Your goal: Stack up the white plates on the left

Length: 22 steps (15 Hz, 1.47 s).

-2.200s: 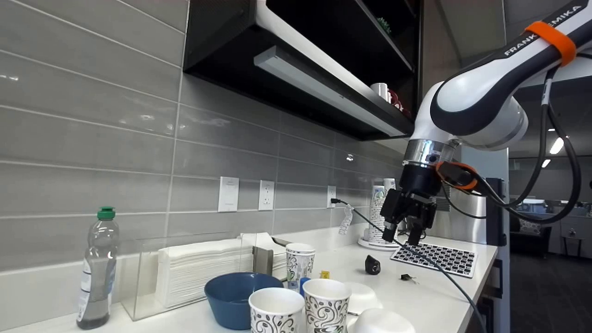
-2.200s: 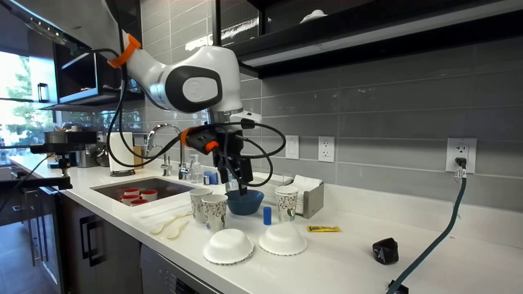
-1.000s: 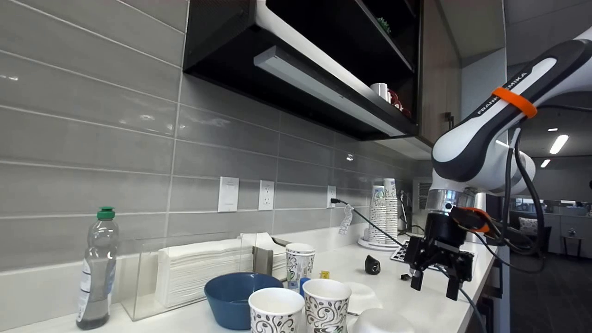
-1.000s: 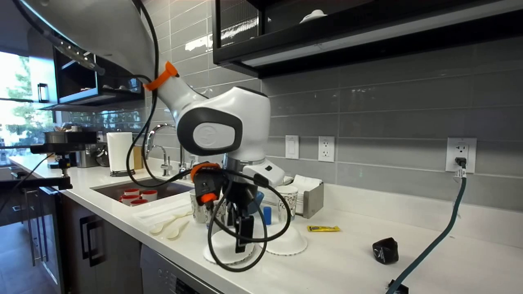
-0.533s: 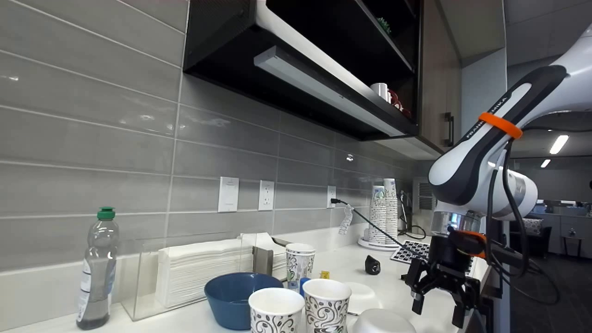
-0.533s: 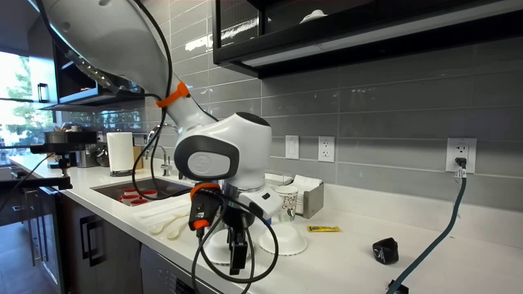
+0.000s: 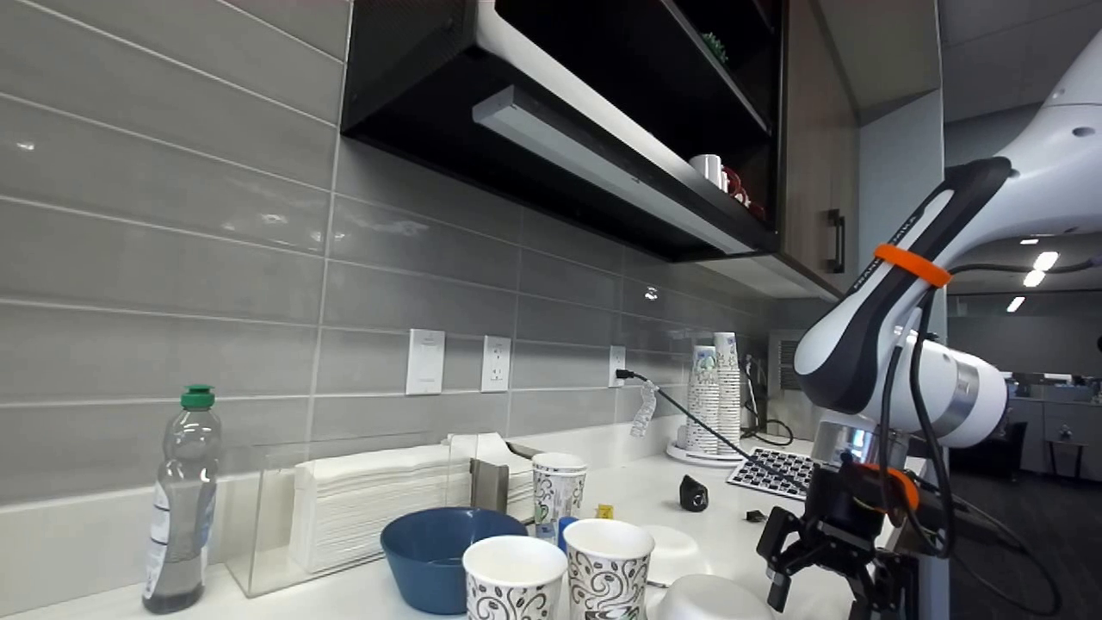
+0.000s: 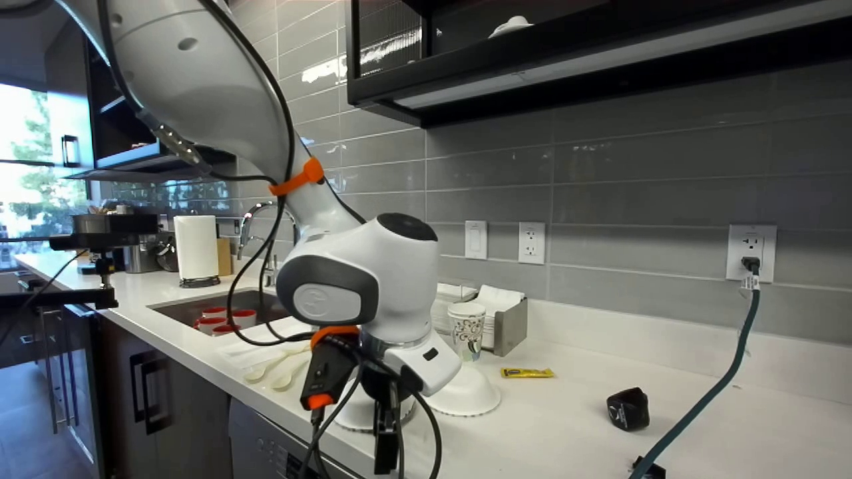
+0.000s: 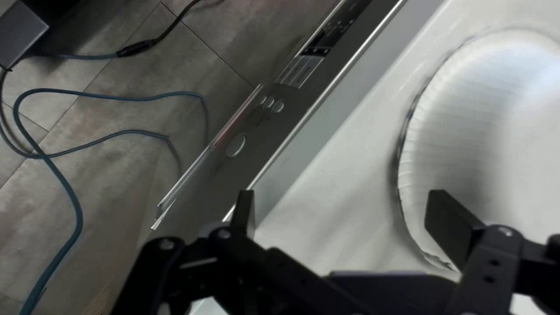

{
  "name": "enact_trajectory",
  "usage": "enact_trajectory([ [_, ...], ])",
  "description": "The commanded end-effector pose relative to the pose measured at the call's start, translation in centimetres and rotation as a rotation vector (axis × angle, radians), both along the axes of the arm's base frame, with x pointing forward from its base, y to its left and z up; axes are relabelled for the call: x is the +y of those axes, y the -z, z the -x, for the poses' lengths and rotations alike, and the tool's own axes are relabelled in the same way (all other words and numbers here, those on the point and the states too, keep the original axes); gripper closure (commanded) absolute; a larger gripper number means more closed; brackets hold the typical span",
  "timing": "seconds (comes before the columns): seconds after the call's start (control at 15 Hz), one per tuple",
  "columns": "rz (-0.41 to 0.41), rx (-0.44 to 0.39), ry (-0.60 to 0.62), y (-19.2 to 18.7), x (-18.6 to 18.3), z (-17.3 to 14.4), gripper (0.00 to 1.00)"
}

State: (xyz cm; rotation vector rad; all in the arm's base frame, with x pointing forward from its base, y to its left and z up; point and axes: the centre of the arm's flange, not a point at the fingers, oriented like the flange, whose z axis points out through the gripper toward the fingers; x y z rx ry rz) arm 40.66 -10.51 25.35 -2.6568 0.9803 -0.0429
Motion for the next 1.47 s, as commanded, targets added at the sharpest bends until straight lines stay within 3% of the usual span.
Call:
enact_trajectory([
  [0.0, 0.005, 0.002, -0.001, 1.2, 0.6, 0.5, 0.00],
  [1.4, 0.017, 0.069, 0.056, 2.0, -0.6, 2.4, 0.00],
])
